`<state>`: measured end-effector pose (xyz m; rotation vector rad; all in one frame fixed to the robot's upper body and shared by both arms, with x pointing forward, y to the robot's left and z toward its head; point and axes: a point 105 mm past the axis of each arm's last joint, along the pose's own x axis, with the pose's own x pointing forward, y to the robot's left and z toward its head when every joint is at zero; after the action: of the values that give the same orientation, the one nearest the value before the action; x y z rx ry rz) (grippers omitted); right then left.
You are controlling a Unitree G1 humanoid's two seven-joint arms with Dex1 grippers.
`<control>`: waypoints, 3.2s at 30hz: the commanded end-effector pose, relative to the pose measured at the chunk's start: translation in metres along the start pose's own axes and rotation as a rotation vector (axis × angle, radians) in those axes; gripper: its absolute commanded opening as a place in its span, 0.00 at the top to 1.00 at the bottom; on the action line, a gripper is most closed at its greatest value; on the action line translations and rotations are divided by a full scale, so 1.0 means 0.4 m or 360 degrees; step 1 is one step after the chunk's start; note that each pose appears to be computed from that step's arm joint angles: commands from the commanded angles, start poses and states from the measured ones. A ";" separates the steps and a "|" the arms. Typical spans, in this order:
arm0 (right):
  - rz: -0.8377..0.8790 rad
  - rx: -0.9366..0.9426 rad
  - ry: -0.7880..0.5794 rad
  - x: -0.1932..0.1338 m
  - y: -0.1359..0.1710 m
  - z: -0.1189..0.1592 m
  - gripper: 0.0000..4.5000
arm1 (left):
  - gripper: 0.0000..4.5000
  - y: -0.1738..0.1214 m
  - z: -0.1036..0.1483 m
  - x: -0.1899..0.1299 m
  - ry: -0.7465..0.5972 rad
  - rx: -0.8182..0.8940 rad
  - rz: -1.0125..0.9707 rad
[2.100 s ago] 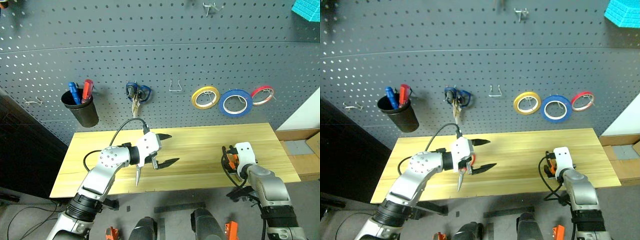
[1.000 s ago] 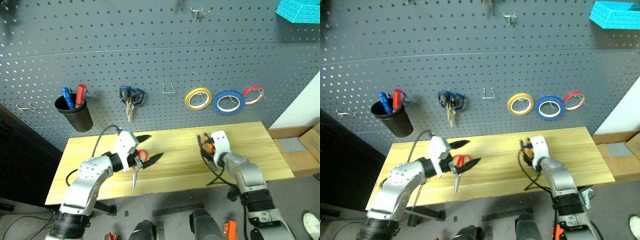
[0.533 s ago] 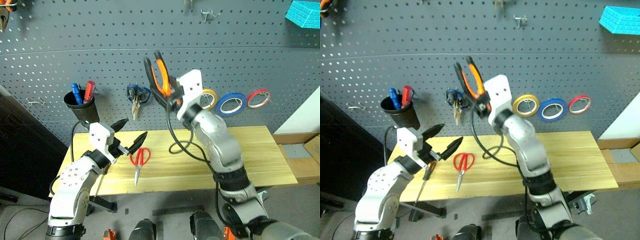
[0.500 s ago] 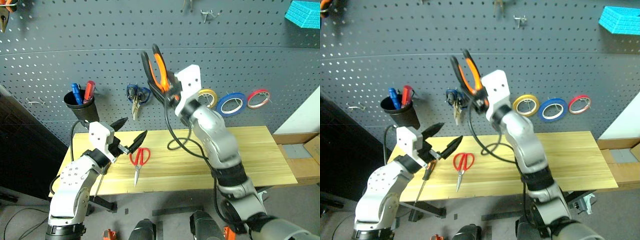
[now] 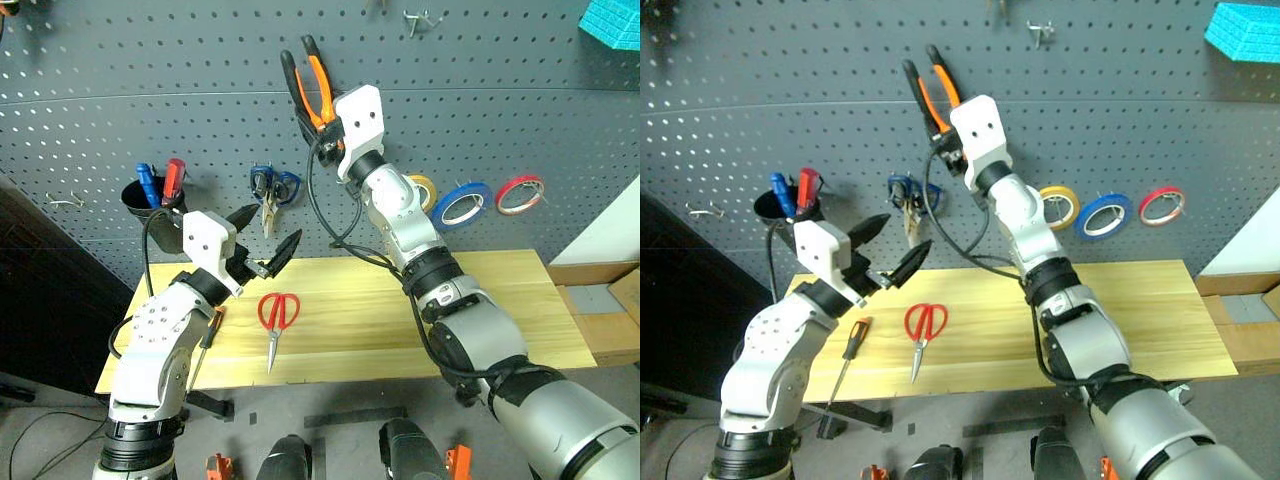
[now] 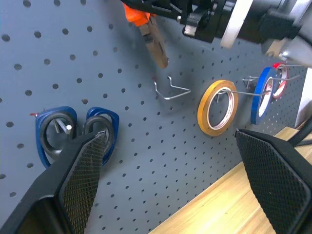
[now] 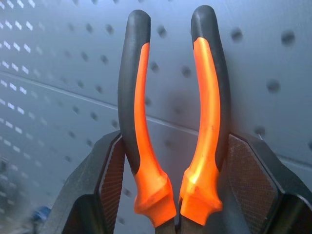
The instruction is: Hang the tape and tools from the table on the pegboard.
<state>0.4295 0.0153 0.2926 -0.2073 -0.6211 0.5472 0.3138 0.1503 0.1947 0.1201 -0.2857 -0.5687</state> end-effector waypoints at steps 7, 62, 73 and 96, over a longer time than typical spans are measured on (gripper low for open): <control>-0.0144 -0.0150 0.0071 -0.071 -0.050 -0.083 0.38 | 0.00 -0.002 0.017 0.020 -0.0067 -0.0007 0.0002; 0.0856 0.0612 0.1096 -0.518 0.115 -0.069 0.00 | 0.62 -0.046 -0.543 -0.137 0.1494 -0.0733 0.0775; 0.0790 0.0529 0.1057 -0.514 0.098 -0.070 0.00 | 0.75 -0.026 -0.499 -0.152 0.1317 -0.0693 0.0705; 0.0638 0.0390 0.0572 -0.427 0.049 0.024 0.00 | 0.75 0.012 -0.043 -0.136 0.0170 0.0481 0.0592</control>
<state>0.3006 -0.0608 0.1903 -0.2044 -0.0782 0.9464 0.2778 0.1853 0.1444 0.3639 -0.1969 -0.1727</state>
